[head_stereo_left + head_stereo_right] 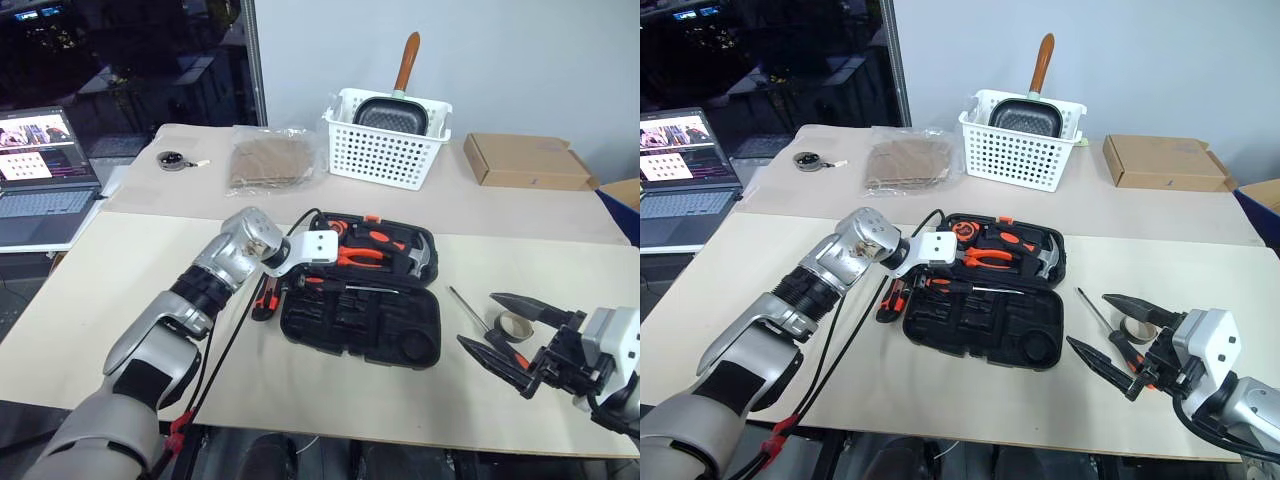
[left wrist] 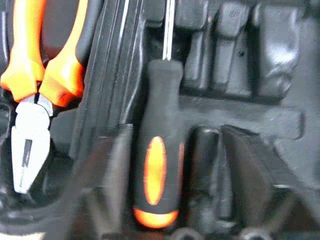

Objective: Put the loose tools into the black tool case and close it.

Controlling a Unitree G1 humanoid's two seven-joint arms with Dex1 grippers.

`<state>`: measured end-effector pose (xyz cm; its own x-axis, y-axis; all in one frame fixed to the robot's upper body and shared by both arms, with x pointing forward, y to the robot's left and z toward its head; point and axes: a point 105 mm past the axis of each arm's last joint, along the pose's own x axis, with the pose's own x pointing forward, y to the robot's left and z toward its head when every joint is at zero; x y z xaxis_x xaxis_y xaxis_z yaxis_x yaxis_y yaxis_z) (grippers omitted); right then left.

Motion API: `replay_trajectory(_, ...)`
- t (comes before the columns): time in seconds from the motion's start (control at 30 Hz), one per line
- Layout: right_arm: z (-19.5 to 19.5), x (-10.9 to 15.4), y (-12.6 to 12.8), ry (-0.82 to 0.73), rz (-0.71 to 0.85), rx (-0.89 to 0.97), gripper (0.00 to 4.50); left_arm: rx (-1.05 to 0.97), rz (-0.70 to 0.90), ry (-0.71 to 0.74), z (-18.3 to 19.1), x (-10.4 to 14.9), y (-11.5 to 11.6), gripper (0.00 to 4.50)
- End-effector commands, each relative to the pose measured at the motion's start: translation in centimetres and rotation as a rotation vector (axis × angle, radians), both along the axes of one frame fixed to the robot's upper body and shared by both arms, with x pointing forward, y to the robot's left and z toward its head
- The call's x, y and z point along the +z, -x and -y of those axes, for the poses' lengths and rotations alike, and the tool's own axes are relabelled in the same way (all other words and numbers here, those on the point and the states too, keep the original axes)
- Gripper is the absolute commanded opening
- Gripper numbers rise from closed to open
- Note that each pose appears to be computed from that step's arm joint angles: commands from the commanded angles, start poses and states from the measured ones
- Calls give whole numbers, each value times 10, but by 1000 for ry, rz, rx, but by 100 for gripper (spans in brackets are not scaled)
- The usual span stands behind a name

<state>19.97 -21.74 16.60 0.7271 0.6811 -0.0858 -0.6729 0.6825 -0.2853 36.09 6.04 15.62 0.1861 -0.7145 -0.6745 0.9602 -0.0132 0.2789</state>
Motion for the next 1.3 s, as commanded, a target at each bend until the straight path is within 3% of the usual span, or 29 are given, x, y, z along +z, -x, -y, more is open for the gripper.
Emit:
replay_trajectory(0.03, 0, 9, 0, 12, 34, 2, 450, 60, 2, 202, 1, 29, 9, 384)
replay_trajectory(0.07, 0, 9, 0, 11, 34, 2, 450, 84, -10, 235, 1, 30, 10, 340)
replay_trajectory(0.13, -1, 9, 0, 8, 34, 1, 450, 170, -33, 333, 2, 27, 9, 309)
replay_trajectory(0.27, -1, 8, 0, 6, 26, -1, 450, 378, -25, 501, 6, -1, 1, 160)
replay_trajectory(0.4, 1, 9, 1, 6, 26, -16, 450, 504, 30, 620, 11, -14, -6, 10)
replay_trajectory(0.77, 9, 4, 3, 40, -24, -45, 450, 486, 62, 511, 26, -68, 5, 4)
replay_trajectory(1.07, 13, 3, 5, 43, -40, -56, 450, 406, 208, 224, 8, -119, 5, 4)
replay_trajectory(1.3, 14, 1, 4, 48, -55, -64, 450, 360, 305, 89, -11, -129, -4, 4)
